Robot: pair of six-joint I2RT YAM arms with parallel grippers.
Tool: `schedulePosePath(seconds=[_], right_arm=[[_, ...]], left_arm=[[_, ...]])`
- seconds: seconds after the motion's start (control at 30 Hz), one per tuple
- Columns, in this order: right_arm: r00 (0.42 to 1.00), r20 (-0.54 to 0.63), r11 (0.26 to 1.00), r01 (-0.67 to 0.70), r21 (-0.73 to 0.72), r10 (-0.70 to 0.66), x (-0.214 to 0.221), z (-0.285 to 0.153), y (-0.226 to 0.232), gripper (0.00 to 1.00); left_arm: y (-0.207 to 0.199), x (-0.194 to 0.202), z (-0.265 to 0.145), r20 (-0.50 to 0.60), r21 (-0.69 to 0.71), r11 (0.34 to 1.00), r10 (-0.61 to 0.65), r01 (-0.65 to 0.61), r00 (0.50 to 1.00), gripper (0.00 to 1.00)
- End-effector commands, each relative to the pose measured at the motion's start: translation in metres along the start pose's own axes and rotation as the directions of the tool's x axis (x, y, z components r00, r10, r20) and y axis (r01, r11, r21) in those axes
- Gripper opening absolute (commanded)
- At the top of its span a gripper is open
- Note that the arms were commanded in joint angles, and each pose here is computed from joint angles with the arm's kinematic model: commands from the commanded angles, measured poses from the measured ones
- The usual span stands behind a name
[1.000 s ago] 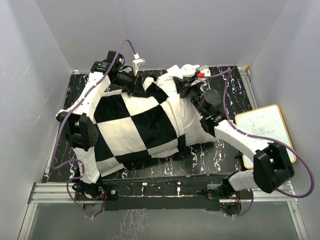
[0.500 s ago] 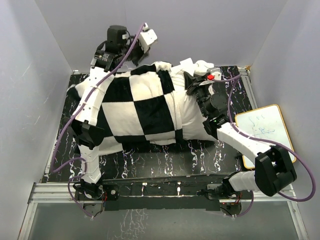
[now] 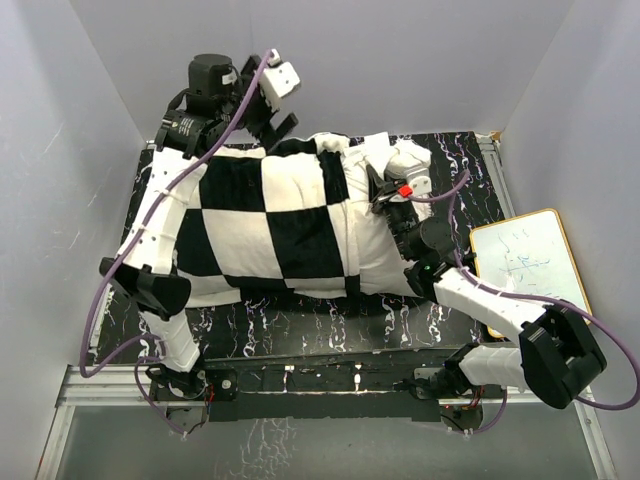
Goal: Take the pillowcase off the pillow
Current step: Remove the pillow from the pillowcase.
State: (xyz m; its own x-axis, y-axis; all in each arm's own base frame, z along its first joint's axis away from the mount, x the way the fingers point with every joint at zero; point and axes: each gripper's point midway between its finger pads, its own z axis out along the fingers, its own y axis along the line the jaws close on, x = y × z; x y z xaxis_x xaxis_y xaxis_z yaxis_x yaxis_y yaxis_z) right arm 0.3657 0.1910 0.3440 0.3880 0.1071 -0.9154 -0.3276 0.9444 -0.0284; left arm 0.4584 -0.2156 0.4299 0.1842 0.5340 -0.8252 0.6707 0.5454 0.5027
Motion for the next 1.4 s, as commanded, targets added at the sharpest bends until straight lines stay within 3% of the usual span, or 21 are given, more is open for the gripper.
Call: schedulePosePath(seconds=[0.0, 0.23, 0.33, 0.37, 0.4, 0.43, 0.47, 0.5, 0.53, 0.57, 0.67, 0.7, 0.8, 0.93, 1.07, 1.17, 1.23, 1.27, 1.3, 1.33, 1.37], right_arm=[[0.985, 0.175, 0.985, 0.027, -0.168, 0.002, -0.055, -0.004, 0.044, 0.08], [0.983, 0.173, 0.968, 0.098, -0.230, -0.059, -0.064, -0.009, 0.054, 0.08], [0.984, 0.163, 0.964, 0.107, -0.242, -0.068, -0.063, -0.014, 0.054, 0.08], [0.984, 0.161, 0.964, 0.114, -0.239, -0.076, -0.061, -0.016, 0.054, 0.08], [0.984, 0.158, 0.965, 0.118, -0.235, -0.082, -0.059, -0.017, 0.053, 0.08], [0.985, 0.152, 0.967, 0.120, -0.226, -0.087, -0.057, -0.018, 0.051, 0.08], [0.984, 0.152, 0.968, 0.126, -0.215, -0.094, -0.055, -0.018, 0.049, 0.08], [0.984, 0.151, 0.970, 0.129, -0.206, -0.099, -0.053, -0.018, 0.047, 0.08], [0.984, 0.148, 0.973, 0.129, -0.193, -0.101, -0.051, -0.016, 0.046, 0.08], [0.983, 0.150, 0.976, 0.130, -0.176, -0.104, -0.051, -0.014, 0.043, 0.08], [0.979, 0.164, 0.979, 0.148, -0.143, -0.124, -0.051, -0.007, 0.041, 0.08], [0.975, 0.178, 0.980, 0.159, -0.120, -0.137, -0.054, -0.006, 0.040, 0.08], [0.959, 0.213, 0.975, 0.209, -0.075, -0.189, -0.061, -0.002, 0.041, 0.08], [0.923, 0.262, 0.954, 0.298, -0.019, -0.283, -0.073, -0.001, 0.044, 0.08], [0.875, 0.298, 0.922, 0.383, 0.052, -0.380, -0.083, 0.005, 0.040, 0.08], [0.830, 0.321, 0.888, 0.451, 0.093, -0.456, -0.088, 0.015, 0.041, 0.08], [0.775, 0.351, 0.844, 0.526, 0.101, -0.526, -0.090, 0.022, 0.051, 0.08], [0.746, 0.356, 0.819, 0.564, 0.111, -0.562, -0.092, 0.024, 0.055, 0.08], [0.724, 0.364, 0.801, 0.586, 0.125, -0.587, -0.095, 0.025, 0.057, 0.08], [0.706, 0.373, 0.790, 0.596, 0.145, -0.602, -0.101, 0.027, 0.057, 0.08], [0.694, 0.382, 0.782, 0.604, 0.153, -0.611, -0.105, 0.029, 0.058, 0.08]], left_arm=[[-0.100, 0.108, -0.010, -0.378, 0.379, 0.885, -0.117, 0.269, 0.918, 0.97], [-0.175, 0.162, -0.067, -0.601, 0.562, 0.665, -0.081, 0.492, 0.795, 0.97], [-0.210, 0.180, -0.097, -0.611, 0.632, 0.578, -0.037, 0.516, 0.791, 0.97], [-0.221, 0.183, -0.104, -0.612, 0.649, 0.547, -0.038, 0.529, 0.790, 0.92], [-0.230, 0.187, -0.109, -0.624, 0.654, 0.516, -0.043, 0.552, 0.780, 0.80], [-0.238, 0.192, -0.110, -0.646, 0.646, 0.494, -0.053, 0.582, 0.762, 0.58], [-0.241, 0.199, -0.104, -0.674, 0.615, 0.501, -0.067, 0.609, 0.735, 0.18], [-0.236, 0.209, -0.089, -0.700, 0.558, 0.562, -0.076, 0.610, 0.710, 0.00], [-0.224, 0.217, -0.078, -0.713, 0.499, 0.637, -0.083, 0.588, 0.696, 0.00], [-0.207, 0.217, -0.066, -0.684, 0.475, 0.709, -0.076, 0.522, 0.726, 0.00], [-0.109, 0.180, -0.014, -0.479, 0.230, 0.951, -0.076, 0.208, 0.874, 0.00], [-0.067, 0.156, 0.000, -0.399, 0.107, 0.989, -0.048, 0.099, 0.916, 0.00], [0.029, 0.089, 0.026, -0.279, -0.121, 0.991, 0.016, -0.051, 0.960, 0.00], [0.095, -0.001, 0.024, -0.108, -0.308, 0.929, 0.178, -0.204, 0.978, 0.00], [0.086, -0.041, 0.017, -0.021, -0.369, 0.869, 0.346, -0.329, 0.938, 0.00], [0.069, -0.050, 0.006, 0.005, -0.297, 0.924, 0.253, -0.240, 0.968, 0.00], [0.046, -0.029, 0.006, -0.047, -0.192, 0.970, 0.141, -0.148, 0.989, 0.00], [0.030, -0.012, 0.003, -0.097, -0.125, 0.986, 0.099, -0.111, 0.990, 0.06], [0.008, 0.008, -0.001, -0.155, -0.039, 0.997, 0.064, -0.071, 0.986, 0.32], [-0.013, 0.024, -0.014, -0.203, 0.037, 0.999, 0.026, -0.019, 0.979, 0.76], [-0.034, 0.044, -0.024, -0.262, 0.111, 0.993, -0.016, 0.046, 0.965, 0.88]])
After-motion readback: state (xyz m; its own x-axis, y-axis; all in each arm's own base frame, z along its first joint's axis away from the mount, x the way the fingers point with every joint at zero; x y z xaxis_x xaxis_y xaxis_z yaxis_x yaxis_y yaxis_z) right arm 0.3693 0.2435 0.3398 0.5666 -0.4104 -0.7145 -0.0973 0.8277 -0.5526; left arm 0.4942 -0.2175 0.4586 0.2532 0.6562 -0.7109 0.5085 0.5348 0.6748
